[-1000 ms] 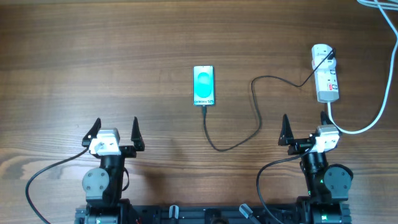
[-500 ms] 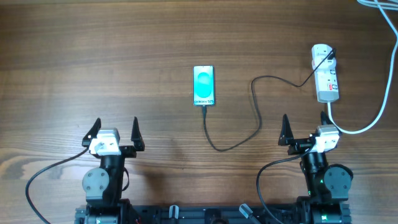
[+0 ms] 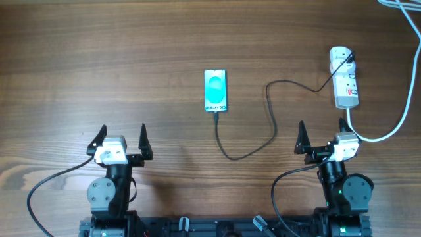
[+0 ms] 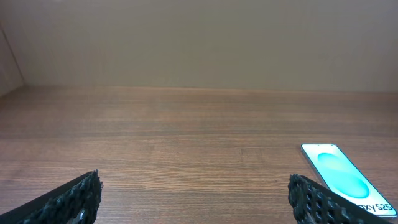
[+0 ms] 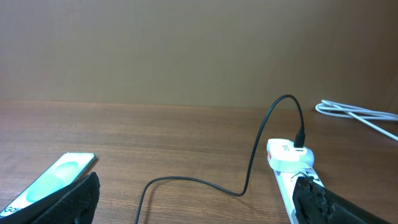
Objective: Plug charger to phone and switch on socket
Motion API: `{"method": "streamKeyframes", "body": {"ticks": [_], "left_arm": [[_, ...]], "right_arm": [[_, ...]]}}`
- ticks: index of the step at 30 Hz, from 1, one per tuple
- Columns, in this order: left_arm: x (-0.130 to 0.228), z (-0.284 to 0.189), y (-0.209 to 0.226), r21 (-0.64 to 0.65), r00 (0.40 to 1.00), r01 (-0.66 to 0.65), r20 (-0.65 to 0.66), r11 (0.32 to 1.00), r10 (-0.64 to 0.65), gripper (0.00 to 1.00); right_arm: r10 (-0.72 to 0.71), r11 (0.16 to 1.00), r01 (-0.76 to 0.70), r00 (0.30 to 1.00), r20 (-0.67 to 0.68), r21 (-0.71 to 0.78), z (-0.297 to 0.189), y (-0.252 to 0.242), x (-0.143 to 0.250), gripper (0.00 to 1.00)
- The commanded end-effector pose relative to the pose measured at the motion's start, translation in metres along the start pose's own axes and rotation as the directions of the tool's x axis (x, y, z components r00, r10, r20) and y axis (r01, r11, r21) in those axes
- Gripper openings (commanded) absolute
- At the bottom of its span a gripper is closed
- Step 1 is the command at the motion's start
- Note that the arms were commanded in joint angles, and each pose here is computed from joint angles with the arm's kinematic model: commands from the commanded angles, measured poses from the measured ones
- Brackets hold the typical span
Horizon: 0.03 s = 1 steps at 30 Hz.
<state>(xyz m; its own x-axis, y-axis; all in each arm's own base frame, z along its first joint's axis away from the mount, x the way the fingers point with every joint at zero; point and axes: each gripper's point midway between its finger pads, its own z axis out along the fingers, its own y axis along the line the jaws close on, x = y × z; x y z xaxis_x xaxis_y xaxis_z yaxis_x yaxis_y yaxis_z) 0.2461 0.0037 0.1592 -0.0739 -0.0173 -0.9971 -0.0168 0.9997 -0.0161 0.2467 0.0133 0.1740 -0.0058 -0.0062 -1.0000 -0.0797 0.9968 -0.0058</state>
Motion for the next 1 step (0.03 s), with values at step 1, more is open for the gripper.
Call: {"method": "streamKeyframes", "body": {"ticks": [1], "left_arm": [[0.0016, 0.0000, -0.0028, 0.014, 1.000, -0.020, 0.003, 1.000, 0.020, 1.00]], "right_arm": [[-0.018, 1.000, 0.018, 1.000, 0.009, 0.005, -0.0005, -0.0004, -0.0016, 1.00]]}}
